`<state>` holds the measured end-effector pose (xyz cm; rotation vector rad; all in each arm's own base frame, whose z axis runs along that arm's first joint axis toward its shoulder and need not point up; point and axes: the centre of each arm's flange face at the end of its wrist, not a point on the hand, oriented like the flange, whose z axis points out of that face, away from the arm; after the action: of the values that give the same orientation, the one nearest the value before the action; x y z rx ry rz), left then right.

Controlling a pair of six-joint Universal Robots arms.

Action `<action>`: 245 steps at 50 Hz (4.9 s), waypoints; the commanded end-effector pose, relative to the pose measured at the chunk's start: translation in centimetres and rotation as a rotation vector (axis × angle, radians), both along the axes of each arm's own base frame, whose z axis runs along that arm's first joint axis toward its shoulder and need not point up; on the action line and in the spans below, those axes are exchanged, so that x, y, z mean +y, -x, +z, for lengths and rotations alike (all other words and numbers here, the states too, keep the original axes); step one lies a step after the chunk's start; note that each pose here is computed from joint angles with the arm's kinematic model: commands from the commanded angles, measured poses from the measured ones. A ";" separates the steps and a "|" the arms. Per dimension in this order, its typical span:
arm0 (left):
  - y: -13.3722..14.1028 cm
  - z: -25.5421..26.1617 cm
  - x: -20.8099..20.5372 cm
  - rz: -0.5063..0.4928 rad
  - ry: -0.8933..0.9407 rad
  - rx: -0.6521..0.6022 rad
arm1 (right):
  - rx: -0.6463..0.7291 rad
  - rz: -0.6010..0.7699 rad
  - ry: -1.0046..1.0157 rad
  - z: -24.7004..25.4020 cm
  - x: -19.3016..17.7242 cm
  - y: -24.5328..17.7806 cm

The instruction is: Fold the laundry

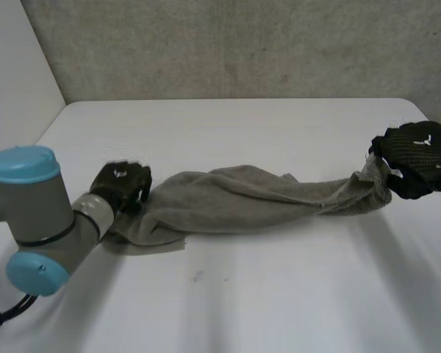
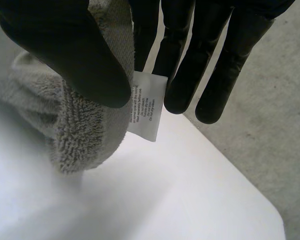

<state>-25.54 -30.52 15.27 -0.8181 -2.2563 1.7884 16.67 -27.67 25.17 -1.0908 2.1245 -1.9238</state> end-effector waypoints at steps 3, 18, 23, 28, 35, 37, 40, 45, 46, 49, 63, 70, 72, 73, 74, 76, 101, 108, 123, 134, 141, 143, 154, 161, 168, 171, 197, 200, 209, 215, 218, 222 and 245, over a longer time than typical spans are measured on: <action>3.8 14.9 -5.9 0.079 0.503 0.175 | -0.046 -0.065 0.321 6.0 -7.5 -3.8; 3.9 16.1 -4.0 0.147 0.532 0.217 | -0.285 -0.088 0.441 7.5 -8.2 -5.9; 5.2 9.7 -1.6 0.046 0.352 0.158 | -0.266 0.017 0.345 5.9 -5.1 -7.3; 6.5 6.5 -0.1 -0.011 0.234 0.189 | -0.287 0.101 0.407 9.2 -2.3 -7.6; 7.2 6.2 0.3 -0.027 0.168 0.307 | -0.321 0.207 0.496 15.4 3.4 -7.1; 7.8 5.9 0.3 -0.067 0.129 0.360 | -0.324 0.229 0.512 16.3 4.4 -7.0; 8.5 5.4 0.3 -0.118 0.086 0.393 | -0.325 0.259 0.544 17.5 6.1 -6.8; 9.1 3.7 0.8 -0.161 0.003 0.411 | -0.327 0.267 0.572 18.6 7.6 -6.5; 9.1 3.7 0.8 -0.161 0.003 0.411 | -0.329 0.268 0.574 18.8 8.0 -6.4; 9.6 2.2 1.2 -0.168 -0.041 0.410 | -0.330 0.271 0.580 19.0 8.4 -6.4; 12.0 -4.4 3.3 -0.209 -0.169 0.352 | -0.353 0.315 0.634 20.8 12.1 -6.3; 11.6 -3.8 2.6 -0.145 -0.128 0.348 | -0.352 0.300 0.633 20.8 12.2 -6.1; 10.5 -1.1 1.3 -0.042 -0.042 0.369 | -0.347 0.291 0.617 20.4 11.6 -6.1; 10.5 -1.1 1.3 -0.042 -0.041 0.369 | -0.343 0.288 0.592 19.8 11.1 -6.2; 9.8 0.9 0.7 0.016 0.011 0.389 | -0.343 0.288 0.591 19.8 11.1 -6.2; 8.6 2.8 -0.2 0.080 0.061 0.405 | -0.331 0.266 0.535 18.6 9.4 -6.3; -0.8 11.1 5.0 -0.029 0.123 -0.064 | 0.130 0.182 -0.222 0.3 0.8 -5.7; -0.9 7.1 4.8 -0.114 0.022 -0.362 | 0.353 0.213 -0.321 -3.6 1.3 -7.2; 2.7 21.8 -6.3 0.159 0.732 -0.064 | -0.094 -0.172 0.672 13.8 -8.4 -9.3; 0.8 28.0 -4.2 0.352 1.055 0.278 | -0.267 -0.089 0.883 14.5 -6.7 -9.2; 1.1 17.0 -4.0 0.267 0.790 0.105 | -0.177 0.014 0.608 5.8 -6.5 -8.7; 1.2 14.5 -3.5 0.238 0.730 0.068 | -0.155 0.031 0.548 3.9 -6.5 -8.1; -0.1 0.1 1.4 0.111 0.323 -0.150 | -0.079 0.182 0.127 -7.9 -4.3 -6.2; 0.0 -1.5 4.7 0.052 0.219 -0.212 | -0.054 0.137 -0.094 -9.7 -3.0 -4.8; 0.7 -0.4 6.9 0.007 0.212 -0.208 | -0.021 0.038 -0.264 -10.1 -2.0 -3.1; 0.8 -0.4 7.2 0.001 0.213 -0.208 | -0.017 0.011 -0.281 -10.3 -1.7 -2.8; 0.0 1.6 7.2 0.037 0.256 -0.182 | -0.245 -0.158 -0.357 -9.7 0.8 -2.3; 0.0 1.6 7.2 0.037 0.256 -0.182 | -0.225 -0.199 -0.340 -9.8 0.5 -2.1; -0.5 1.7 6.8 0.058 0.255 -0.184 | -0.211 -0.210 -0.311 -11.3 -0.4 -3.6; -0.8 1.7 6.5 0.068 0.255 -0.184 | -0.243 -0.203 -0.343 -11.8 -0.6 -4.7; -0.9 1.9 6.5 0.073 0.259 -0.183 | -0.263 -0.204 -0.348 -11.6 -0.6 -4.9; -1.2 2.1 6.4 0.081 0.264 -0.181 | -0.296 -0.210 -0.355 -11.4 -0.8 -5.1; -2.0 1.4 6.0 0.102 0.238 -0.195 | -0.094 -0.181 -0.238 -10.8 -0.4 -4.3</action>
<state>-23.58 -24.48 16.85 -0.9705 -2.2607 2.1489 21.20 -28.98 14.61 -0.6978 2.3722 -1.6966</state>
